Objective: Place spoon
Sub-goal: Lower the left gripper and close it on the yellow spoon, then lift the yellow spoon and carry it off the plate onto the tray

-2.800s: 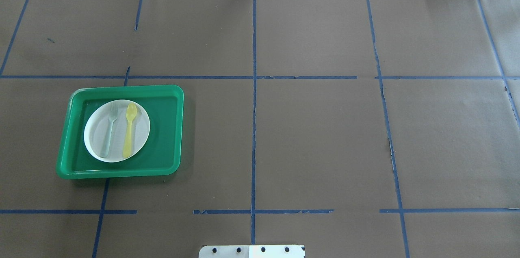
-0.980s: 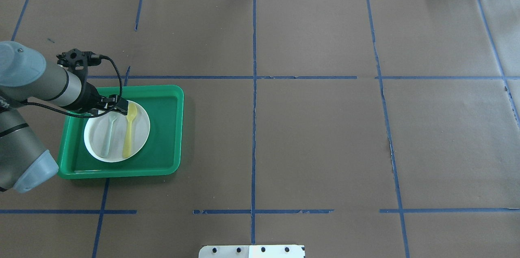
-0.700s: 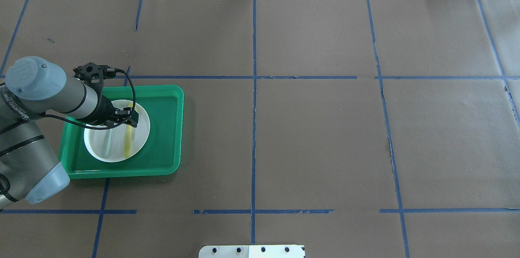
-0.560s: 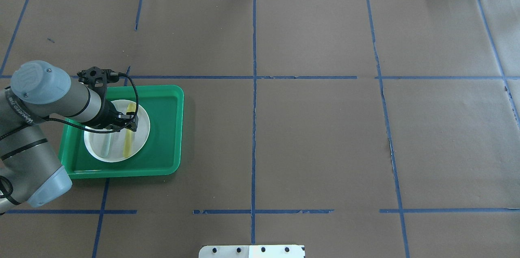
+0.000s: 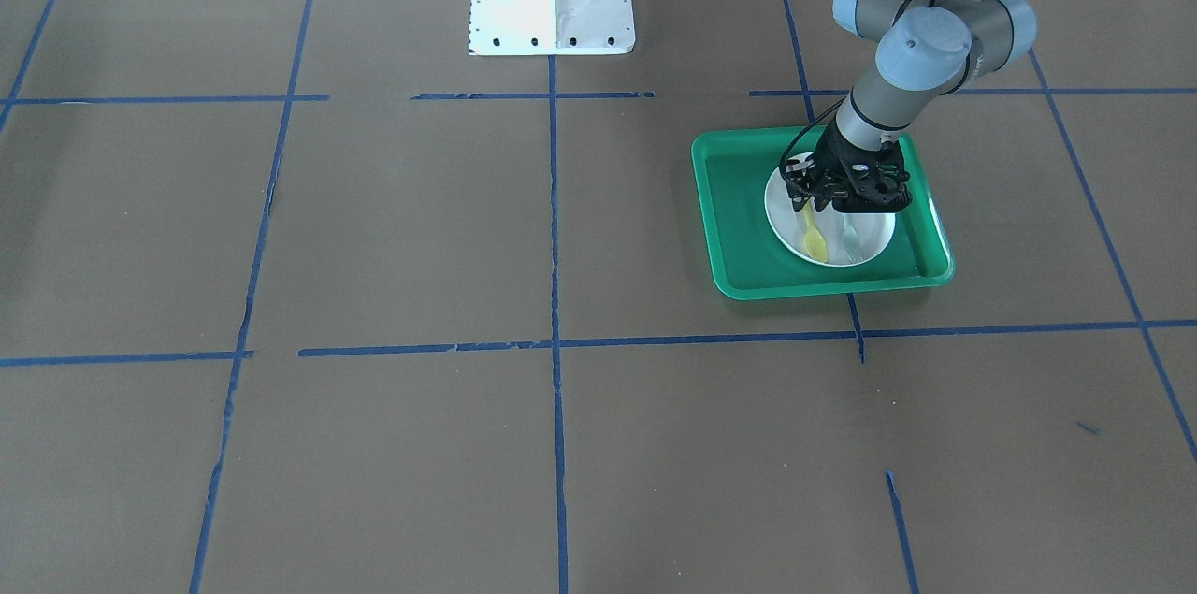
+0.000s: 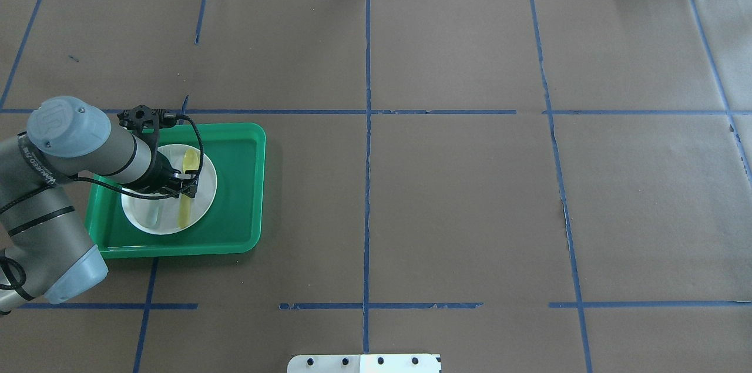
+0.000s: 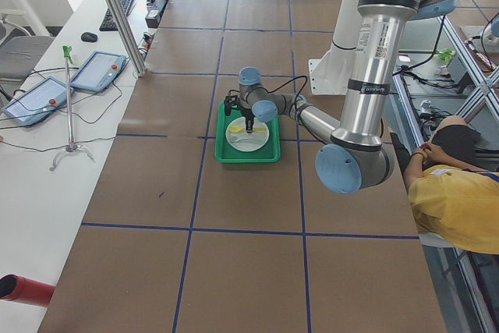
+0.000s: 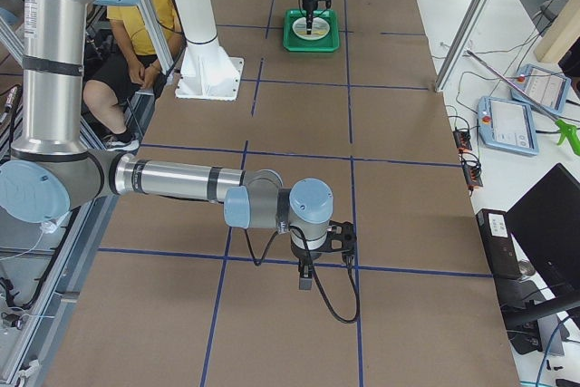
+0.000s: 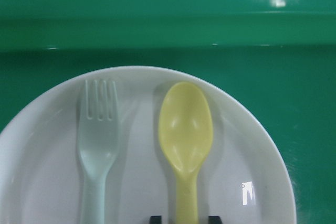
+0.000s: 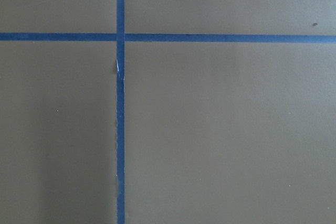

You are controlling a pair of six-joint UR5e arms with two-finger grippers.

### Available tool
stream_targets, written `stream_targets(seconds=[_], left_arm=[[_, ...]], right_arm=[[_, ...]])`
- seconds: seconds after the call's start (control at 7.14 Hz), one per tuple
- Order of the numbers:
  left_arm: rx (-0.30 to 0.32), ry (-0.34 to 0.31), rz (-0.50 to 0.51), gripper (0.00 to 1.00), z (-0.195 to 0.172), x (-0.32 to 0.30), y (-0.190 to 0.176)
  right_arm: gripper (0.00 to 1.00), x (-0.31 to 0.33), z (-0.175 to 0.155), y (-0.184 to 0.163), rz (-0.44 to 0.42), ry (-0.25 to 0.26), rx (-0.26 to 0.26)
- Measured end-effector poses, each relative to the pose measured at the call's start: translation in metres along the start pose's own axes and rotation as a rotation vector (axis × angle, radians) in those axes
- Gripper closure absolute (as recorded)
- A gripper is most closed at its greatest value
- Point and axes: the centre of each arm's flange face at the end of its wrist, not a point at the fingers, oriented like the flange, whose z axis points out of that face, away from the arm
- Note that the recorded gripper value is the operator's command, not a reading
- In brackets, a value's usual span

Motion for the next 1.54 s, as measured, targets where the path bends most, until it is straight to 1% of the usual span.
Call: stream_targets(seconds=[0.28,0.42,0.56,0.84,1.12,1.4,1.54], left_arm=[[-0.002,-0.002,-0.001,0.69,0.001,-0.001,0.0],[-0.003,-0.004,-0.003,0.78,0.002,-0.001,0.0],[-0.005,-0.004,-0.003,1.0,0.003,-0.001,0.0],[-0.004,0.003,-0.004,1.0,-0.002,0.0,0.0],[0.02,0.028,-0.007,1.0,-0.025,0.005,-0.001],[0.042,0.049,-0.081,1.0,-0.045,0.029,-0.011],[0.042,0.058,-0.118,1.0,-0.044,0.051,-0.014]], right_arm=[[0.0,0.0,0.0,0.0,0.0,0.0,0.0],[0.0,0.0,0.0,0.0,0.0,0.0,0.0],[0.0,0.0,0.0,0.0,0.0,0.0,0.0],[0.0,0.0,0.0,0.0,0.0,0.0,0.0],[0.0,0.0,0.0,0.0,0.0,0.0,0.0],[0.0,0.0,0.0,0.0,0.0,0.0,0.0],[0.0,0.0,0.0,0.0,0.0,0.0,0.0]])
